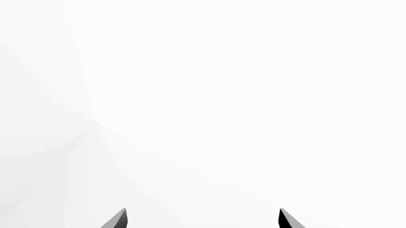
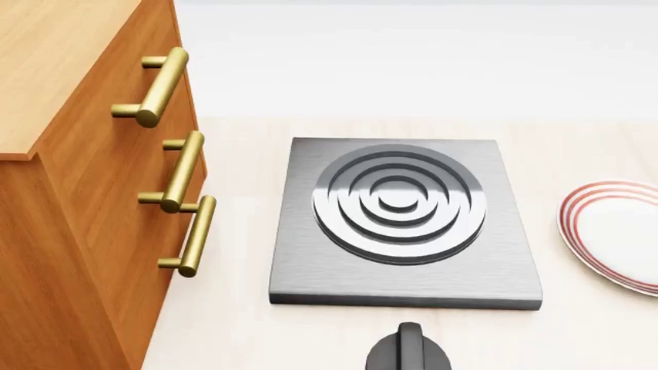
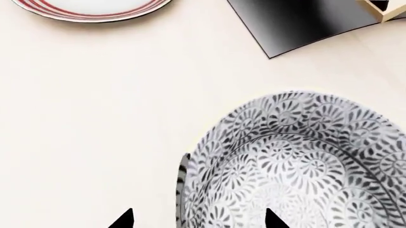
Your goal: Put the bowl on the stove.
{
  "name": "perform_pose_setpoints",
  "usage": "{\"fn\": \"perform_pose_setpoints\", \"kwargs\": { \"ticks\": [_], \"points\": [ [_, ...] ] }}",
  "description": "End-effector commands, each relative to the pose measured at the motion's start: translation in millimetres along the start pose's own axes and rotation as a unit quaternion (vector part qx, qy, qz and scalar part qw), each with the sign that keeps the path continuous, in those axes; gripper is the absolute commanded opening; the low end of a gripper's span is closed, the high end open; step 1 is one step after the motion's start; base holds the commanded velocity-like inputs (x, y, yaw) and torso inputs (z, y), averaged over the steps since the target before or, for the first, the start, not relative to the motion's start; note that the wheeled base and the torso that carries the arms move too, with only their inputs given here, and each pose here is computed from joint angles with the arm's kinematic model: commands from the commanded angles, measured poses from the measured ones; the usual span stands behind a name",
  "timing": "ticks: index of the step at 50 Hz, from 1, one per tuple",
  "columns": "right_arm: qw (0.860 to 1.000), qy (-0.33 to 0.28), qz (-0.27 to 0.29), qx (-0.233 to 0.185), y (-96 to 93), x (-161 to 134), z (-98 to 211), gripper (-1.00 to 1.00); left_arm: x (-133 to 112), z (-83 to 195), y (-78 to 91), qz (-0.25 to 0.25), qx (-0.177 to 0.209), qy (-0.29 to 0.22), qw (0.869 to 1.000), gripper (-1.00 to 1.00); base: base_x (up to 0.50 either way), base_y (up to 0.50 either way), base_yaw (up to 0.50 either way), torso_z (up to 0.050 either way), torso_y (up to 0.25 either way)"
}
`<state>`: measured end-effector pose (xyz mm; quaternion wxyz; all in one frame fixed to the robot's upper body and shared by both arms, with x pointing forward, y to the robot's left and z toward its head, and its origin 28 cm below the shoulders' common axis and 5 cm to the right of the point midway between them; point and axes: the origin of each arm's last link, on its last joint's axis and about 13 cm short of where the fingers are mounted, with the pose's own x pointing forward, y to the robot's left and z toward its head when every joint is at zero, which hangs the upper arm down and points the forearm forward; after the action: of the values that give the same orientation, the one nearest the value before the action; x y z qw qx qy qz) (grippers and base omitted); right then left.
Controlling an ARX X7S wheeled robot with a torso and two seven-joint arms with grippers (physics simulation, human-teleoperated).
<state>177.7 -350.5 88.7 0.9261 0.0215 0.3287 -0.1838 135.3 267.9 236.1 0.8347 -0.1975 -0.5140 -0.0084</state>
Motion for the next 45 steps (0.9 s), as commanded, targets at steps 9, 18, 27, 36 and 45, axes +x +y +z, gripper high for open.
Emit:
{"fn": "perform_pose_setpoints", "kwargs": {
  "ticks": [9,18,27,36,45],
  "points": [
    [1.000,0.000,-0.015,-0.020,0.0,0.0,-11.4,-1.00,-0.3,-0.8,0.1,0.000,0.000,0.002,1.000,1.00,0.00,0.00,0.00,0.000,0.000],
    [0.999,-0.016,-0.022,-0.033,-3.7,-8.3,-10.0,-1.00,-0.9,-0.9,-0.3,-0.001,0.000,0.003,1.000,1.00,0.00,0.00,0.00,0.000,0.000],
    [0.998,-0.055,-0.009,-0.033,-5.0,-23.5,7.9,-1.00,-1.1,-1.3,-0.4,0.000,0.000,0.004,1.000,1.00,0.00,0.00,0.00,0.000,0.000],
    [0.994,-0.084,0.006,-0.074,-0.3,-40.6,39.8,-1.00,-1.1,-1.9,-0.3,0.000,0.003,0.005,1.000,1.00,0.00,0.00,0.00,0.000,0.000],
    [0.990,-0.100,0.021,-0.098,6.0,-51.0,61.7,-1.00,-0.4,-1.8,0.5,0.002,0.004,0.004,1.000,1.00,0.00,0.00,0.00,0.000,0.000]
  ]
}}
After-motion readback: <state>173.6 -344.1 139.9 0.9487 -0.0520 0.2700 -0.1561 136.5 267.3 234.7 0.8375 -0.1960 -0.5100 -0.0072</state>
